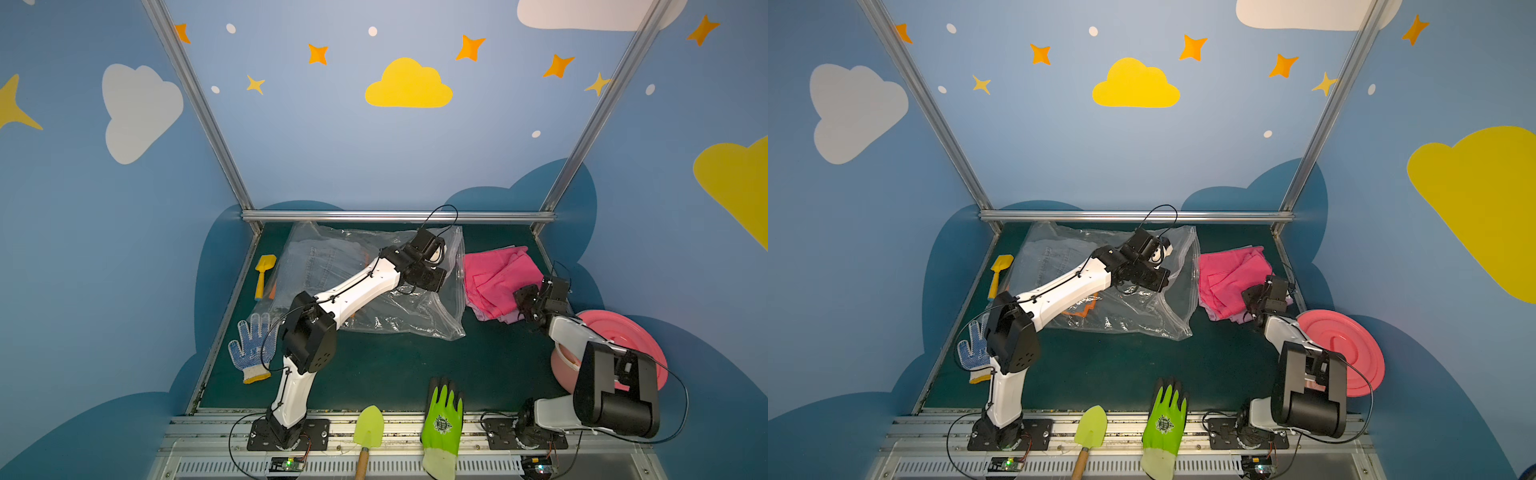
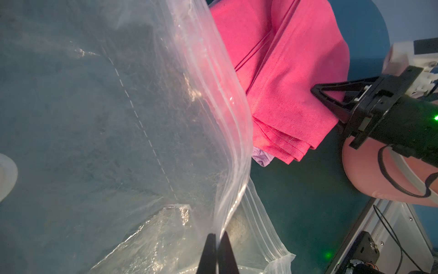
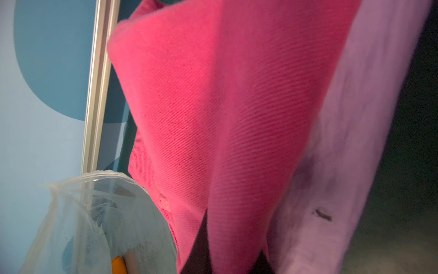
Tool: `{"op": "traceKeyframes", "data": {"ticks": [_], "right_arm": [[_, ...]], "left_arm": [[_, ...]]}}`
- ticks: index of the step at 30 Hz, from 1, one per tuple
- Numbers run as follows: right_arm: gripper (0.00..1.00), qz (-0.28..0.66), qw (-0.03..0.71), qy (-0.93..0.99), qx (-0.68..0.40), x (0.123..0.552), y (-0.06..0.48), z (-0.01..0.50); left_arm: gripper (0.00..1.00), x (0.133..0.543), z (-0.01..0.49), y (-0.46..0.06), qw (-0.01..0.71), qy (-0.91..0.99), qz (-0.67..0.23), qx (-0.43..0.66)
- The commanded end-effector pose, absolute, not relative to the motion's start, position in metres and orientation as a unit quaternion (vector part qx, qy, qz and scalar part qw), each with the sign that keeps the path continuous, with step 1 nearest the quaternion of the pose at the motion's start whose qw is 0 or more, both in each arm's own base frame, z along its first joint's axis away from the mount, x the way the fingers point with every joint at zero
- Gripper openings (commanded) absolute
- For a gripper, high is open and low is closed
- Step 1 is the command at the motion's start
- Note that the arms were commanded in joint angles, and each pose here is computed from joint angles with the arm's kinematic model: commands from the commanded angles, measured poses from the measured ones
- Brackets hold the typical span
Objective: Take the trousers out of the vacuum bag
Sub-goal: Place the trousers at the center of the board.
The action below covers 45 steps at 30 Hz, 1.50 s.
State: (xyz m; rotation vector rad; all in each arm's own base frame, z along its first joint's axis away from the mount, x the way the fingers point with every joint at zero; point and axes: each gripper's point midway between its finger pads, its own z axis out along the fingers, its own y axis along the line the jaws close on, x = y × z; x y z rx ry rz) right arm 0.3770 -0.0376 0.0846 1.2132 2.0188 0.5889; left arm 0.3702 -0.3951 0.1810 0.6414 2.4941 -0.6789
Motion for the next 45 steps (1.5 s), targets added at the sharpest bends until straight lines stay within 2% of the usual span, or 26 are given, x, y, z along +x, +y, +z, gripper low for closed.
{"op": "traceKeyframes", "data": {"ticks": [1,10,18,20,21,22,27,30,35,45], "right_arm": [[0.06,0.238,0.320,0.790,0.465,0.364,-0.030,0.074],[0.14,0.235,0.311,0.789,0.474,0.356,-0.035,0.069],[0.31,0.235,0.309,0.788,0.479,0.349,-0.039,0.068],[0.37,0.236,0.311,0.787,0.478,0.349,-0.040,0.069],[0.45,0.236,0.311,0.787,0.478,0.348,-0.041,0.070],[0.46,0.238,0.312,0.786,0.477,0.348,-0.040,0.071],[0.81,0.238,0.315,0.785,0.478,0.346,-0.042,0.077],[0.89,0.237,0.318,0.784,0.478,0.345,-0.044,0.082],[0.94,0.236,0.327,0.781,0.477,0.344,-0.048,0.095],[0.97,0.224,0.349,0.782,0.466,0.337,-0.053,0.142]], "left_arm": [[0.05,0.373,0.181,-0.394,0.232,0.912,-0.244,0.232],[0.05,0.373,0.181,-0.394,0.231,0.913,-0.243,0.233],[0.05,0.375,0.181,-0.395,0.231,0.913,-0.243,0.232],[0.05,0.374,0.180,-0.395,0.230,0.913,-0.243,0.233],[0.05,0.374,0.180,-0.395,0.231,0.913,-0.243,0.233],[0.05,0.375,0.179,-0.395,0.230,0.913,-0.242,0.233],[0.05,0.375,0.177,-0.395,0.229,0.914,-0.242,0.232],[0.05,0.375,0.177,-0.394,0.230,0.914,-0.241,0.232],[0.05,0.375,0.176,-0.395,0.230,0.914,-0.241,0.232],[0.05,0.377,0.176,-0.395,0.232,0.914,-0.241,0.231]]}}
